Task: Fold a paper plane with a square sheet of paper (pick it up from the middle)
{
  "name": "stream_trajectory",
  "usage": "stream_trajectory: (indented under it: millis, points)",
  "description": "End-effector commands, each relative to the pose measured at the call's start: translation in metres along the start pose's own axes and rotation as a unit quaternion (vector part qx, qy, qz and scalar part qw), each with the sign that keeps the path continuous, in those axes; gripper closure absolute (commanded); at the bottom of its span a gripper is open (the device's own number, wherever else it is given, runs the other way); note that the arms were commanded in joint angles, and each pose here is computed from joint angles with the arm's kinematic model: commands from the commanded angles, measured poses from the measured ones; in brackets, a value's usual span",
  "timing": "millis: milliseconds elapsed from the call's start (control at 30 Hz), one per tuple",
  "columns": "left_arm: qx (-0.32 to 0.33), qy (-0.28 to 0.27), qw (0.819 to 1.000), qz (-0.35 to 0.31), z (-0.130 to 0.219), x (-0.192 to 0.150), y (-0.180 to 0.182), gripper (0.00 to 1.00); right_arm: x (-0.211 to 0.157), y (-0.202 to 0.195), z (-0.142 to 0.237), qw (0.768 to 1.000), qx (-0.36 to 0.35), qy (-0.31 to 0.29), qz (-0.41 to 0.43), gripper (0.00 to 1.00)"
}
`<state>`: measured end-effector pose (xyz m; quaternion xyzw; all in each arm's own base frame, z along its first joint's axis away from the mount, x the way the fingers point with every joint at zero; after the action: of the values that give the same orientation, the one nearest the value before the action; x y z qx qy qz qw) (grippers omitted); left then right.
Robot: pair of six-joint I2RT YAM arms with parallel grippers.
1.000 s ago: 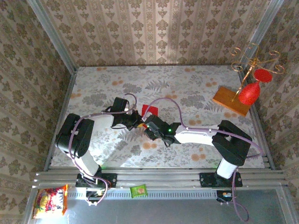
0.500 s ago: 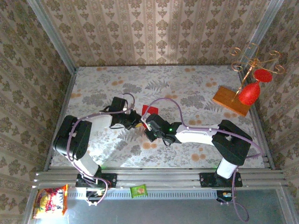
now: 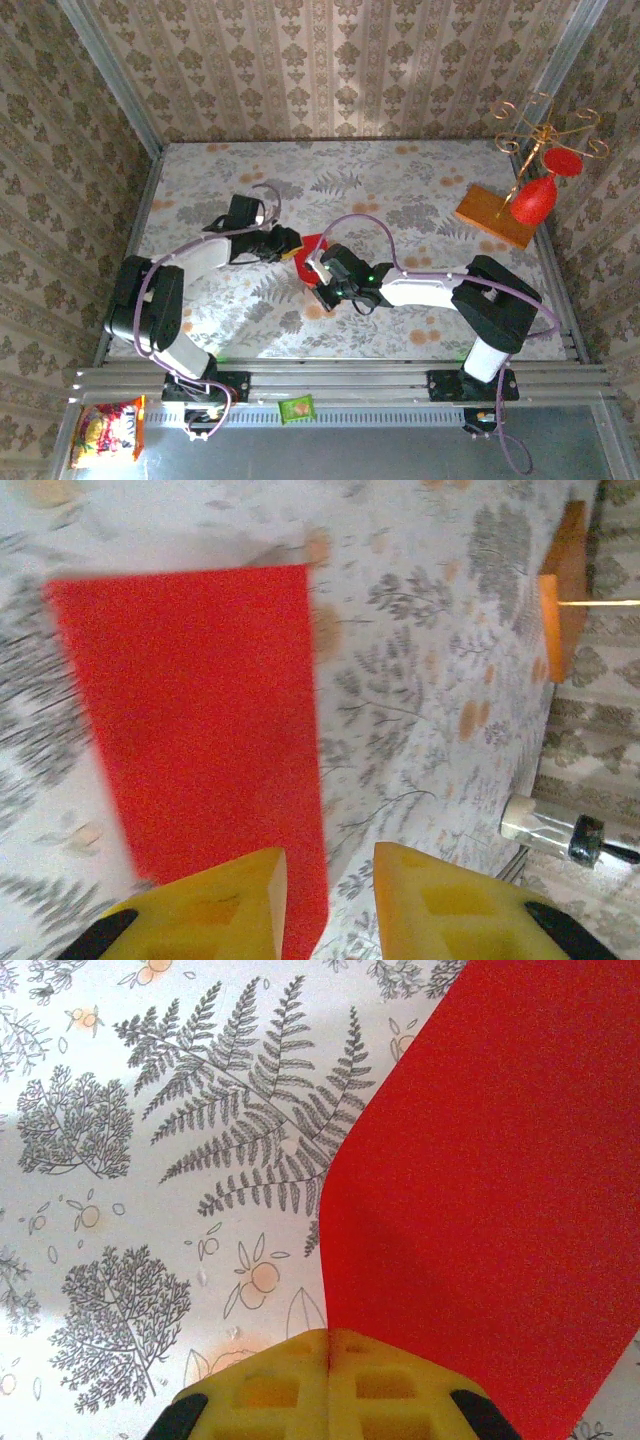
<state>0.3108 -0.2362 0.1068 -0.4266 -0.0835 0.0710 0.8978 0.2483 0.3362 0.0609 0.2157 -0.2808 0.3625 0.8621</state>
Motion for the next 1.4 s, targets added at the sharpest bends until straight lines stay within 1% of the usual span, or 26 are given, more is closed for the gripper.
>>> stream_trajectory:
  millis: [0,133,167,300,500,667,800,867,1067,1133,1367]
  points:
    - [0.016,0.019,0.999,-0.024,-0.018,0.000,0.003,0.73,-0.003,0.010,0.004,0.999,0.036,-0.001,-0.015,0.95]
    - [0.030,0.038,0.999,-0.020,-0.037,0.003,0.014,0.78,-0.006,0.012,0.003,0.999,0.047,0.002,-0.027,0.95]
    - [0.046,0.033,0.998,-0.019,-0.041,0.006,0.022,0.79,-0.005,0.012,0.003,0.998,0.048,0.002,-0.031,0.96]
    - [0.061,0.046,0.997,-0.020,-0.053,0.005,0.032,0.83,-0.006,0.010,0.003,0.998,0.048,0.004,-0.043,0.96]
    - [0.084,0.070,0.994,-0.028,-0.062,-0.003,0.047,0.87,-0.005,0.006,0.005,0.997,0.043,0.005,-0.064,0.96]
    - [0.091,0.088,0.991,-0.033,-0.065,-0.010,0.057,0.90,-0.003,-0.011,0.007,0.996,0.013,0.008,-0.092,0.96]
    - [0.091,0.100,0.990,-0.039,-0.067,-0.014,0.059,0.91,-0.002,-0.031,0.009,0.993,-0.021,0.011,-0.117,0.95]
    - [0.090,0.118,0.987,-0.054,-0.073,-0.026,0.055,0.91,-0.002,-0.037,0.009,0.992,-0.032,0.012,-0.121,0.95]
    - [0.090,0.132,0.985,-0.064,-0.077,-0.029,0.057,0.92,-0.004,-0.045,0.007,0.990,-0.044,0.026,-0.131,0.94]
    - [0.078,0.141,0.985,-0.064,-0.078,-0.031,0.053,0.93,-0.005,-0.047,0.006,0.989,-0.046,0.032,-0.134,0.94]
    - [0.075,0.146,0.984,-0.065,-0.079,-0.032,0.053,0.93,-0.008,-0.042,0.001,0.989,-0.032,0.044,-0.138,0.94]
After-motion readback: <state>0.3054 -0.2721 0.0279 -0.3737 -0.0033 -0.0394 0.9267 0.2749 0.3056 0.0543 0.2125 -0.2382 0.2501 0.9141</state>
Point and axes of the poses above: each hand's point on the last joint's axis, 136 mm out from that joint toward the fingers, its own z axis back along the fingers, its own y axis along the line the jaws close on, x = y × z, the point moved 1 cm from there along z, back along the fingers, and after that the axes turned 3 degrees about z, right-handed, at the moved point
